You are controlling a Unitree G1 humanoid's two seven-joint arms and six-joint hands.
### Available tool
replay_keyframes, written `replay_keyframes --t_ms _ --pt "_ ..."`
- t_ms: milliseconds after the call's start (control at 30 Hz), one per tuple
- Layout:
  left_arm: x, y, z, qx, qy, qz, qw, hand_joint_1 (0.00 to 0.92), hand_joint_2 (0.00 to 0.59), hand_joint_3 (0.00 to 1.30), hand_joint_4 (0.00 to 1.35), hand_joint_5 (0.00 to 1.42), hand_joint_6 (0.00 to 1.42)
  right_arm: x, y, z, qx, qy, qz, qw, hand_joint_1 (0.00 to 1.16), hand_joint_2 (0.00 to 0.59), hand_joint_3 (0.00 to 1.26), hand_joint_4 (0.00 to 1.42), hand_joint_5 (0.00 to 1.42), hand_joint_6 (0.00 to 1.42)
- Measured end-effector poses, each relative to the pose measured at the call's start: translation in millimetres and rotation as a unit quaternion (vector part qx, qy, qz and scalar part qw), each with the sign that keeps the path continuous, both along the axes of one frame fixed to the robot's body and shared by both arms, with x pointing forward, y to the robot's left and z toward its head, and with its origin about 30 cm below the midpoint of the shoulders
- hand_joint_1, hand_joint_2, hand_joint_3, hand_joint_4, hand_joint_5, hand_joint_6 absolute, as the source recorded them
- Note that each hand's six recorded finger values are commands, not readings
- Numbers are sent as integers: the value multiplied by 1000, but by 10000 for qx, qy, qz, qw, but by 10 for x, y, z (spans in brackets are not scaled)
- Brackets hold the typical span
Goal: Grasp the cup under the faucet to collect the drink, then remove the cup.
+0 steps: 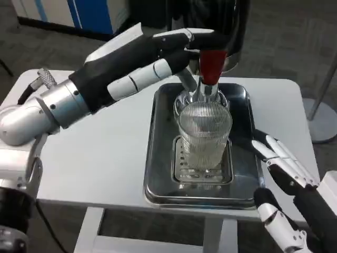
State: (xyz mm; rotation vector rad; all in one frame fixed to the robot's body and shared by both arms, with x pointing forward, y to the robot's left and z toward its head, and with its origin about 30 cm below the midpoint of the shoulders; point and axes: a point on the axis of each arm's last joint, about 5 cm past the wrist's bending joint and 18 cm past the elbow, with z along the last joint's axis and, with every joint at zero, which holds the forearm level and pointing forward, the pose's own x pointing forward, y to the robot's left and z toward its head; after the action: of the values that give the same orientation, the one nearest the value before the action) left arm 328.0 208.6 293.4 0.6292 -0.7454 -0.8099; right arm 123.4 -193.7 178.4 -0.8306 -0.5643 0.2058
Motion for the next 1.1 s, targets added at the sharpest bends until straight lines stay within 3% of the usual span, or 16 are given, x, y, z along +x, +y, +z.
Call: replay_keyframes --t_ms 333,1100 --pt "-15 -11 50 508 -551 70 9972 0 181 212 138 203 501 30 29 -11 98 72 31 9999 0 524 105 1 0 137" --pt "-32 -52 44 780 -945 181 9923 0 180 204 126 179 464 92 66 -12 918 264 139 9953 85 485 55 0 0 173"
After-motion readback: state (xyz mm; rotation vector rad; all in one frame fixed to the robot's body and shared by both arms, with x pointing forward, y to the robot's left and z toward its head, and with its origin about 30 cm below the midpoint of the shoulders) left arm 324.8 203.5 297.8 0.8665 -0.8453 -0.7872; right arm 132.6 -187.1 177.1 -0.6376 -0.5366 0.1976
